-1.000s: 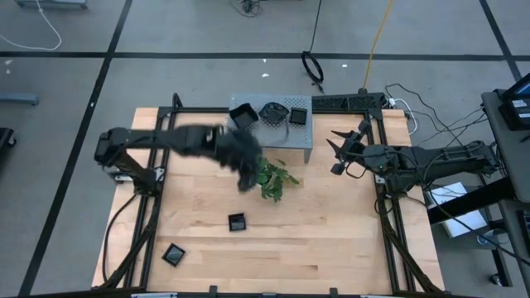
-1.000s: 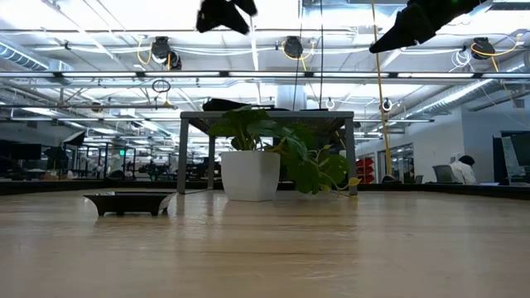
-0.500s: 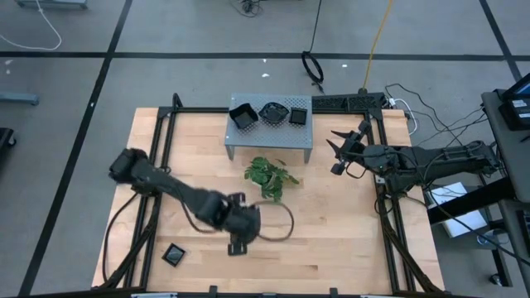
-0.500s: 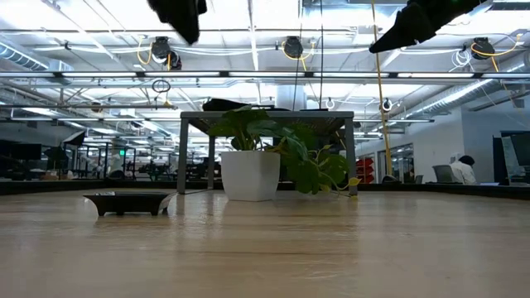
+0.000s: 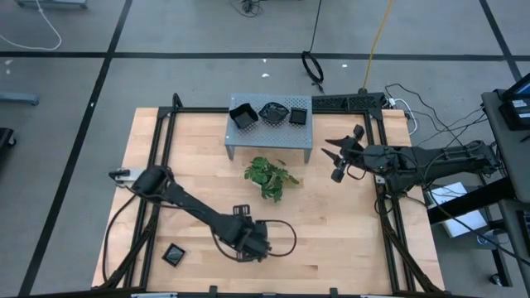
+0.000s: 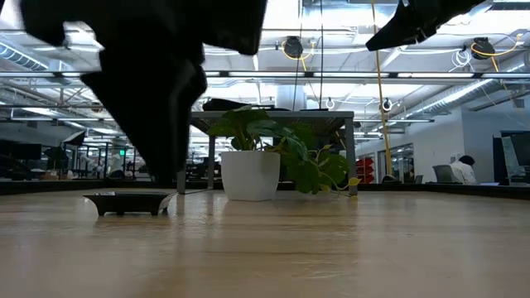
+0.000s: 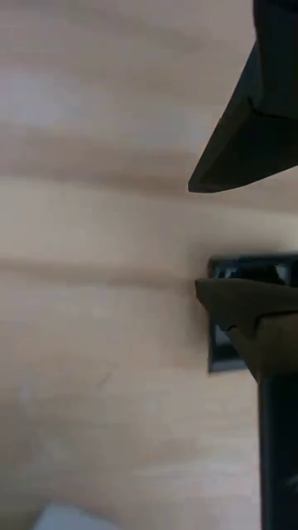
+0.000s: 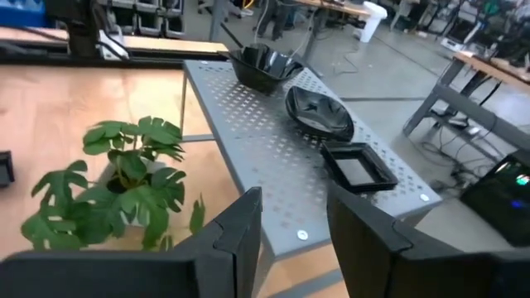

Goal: Pick & Place Mini shaped plates
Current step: Stack the square plate on top of the stacked square plates on the shelf

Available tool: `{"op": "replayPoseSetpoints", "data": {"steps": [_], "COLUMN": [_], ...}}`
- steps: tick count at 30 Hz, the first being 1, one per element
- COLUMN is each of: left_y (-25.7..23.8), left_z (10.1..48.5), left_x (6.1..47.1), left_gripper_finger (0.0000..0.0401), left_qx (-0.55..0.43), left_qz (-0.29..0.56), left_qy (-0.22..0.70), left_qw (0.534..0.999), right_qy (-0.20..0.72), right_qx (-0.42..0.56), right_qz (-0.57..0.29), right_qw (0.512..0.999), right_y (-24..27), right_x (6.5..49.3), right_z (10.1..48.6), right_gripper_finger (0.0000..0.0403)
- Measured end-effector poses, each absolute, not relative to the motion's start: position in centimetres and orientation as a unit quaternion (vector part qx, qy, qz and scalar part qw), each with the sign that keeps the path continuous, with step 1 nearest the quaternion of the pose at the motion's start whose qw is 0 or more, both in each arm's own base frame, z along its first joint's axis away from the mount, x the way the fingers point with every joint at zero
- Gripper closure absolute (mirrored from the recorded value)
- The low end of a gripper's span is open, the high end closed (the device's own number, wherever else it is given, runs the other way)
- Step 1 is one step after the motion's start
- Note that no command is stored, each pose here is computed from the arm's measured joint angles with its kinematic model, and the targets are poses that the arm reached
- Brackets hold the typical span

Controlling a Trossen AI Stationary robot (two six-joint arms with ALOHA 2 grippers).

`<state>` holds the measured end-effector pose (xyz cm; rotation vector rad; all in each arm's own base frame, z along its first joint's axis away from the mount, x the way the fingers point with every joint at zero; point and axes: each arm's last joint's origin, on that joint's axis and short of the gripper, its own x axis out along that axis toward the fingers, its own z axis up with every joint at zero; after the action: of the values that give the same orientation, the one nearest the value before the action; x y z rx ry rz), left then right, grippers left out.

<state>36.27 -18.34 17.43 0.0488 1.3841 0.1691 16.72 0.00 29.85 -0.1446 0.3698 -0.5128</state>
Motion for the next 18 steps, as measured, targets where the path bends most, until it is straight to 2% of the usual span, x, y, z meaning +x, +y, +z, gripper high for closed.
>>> {"op": "replayPoseSetpoints", "data": {"steps": [11, 18], "left_y": [-17.5, -17.8], "left_z": [15.8, 15.4], "left_x": [35.6, 35.0], "left_gripper_finger": [0.0217, 0.0217], "left_qx": [0.009, 0.013], "left_qz": [0.153, 0.154], "left_qy": [0.680, 0.685], "left_qw": [0.717, 0.712], "right_qy": [0.180, 0.181], "right_qx": [-0.066, -0.069], "right_qz": [-0.228, -0.215], "right_qw": [0.955, 0.957], "right_y": [0.9, 1.4], "right_x": [16.7, 16.6], "right_z": [29.8, 29.8], "right_gripper_finger": [0.0277, 0.0277]}}
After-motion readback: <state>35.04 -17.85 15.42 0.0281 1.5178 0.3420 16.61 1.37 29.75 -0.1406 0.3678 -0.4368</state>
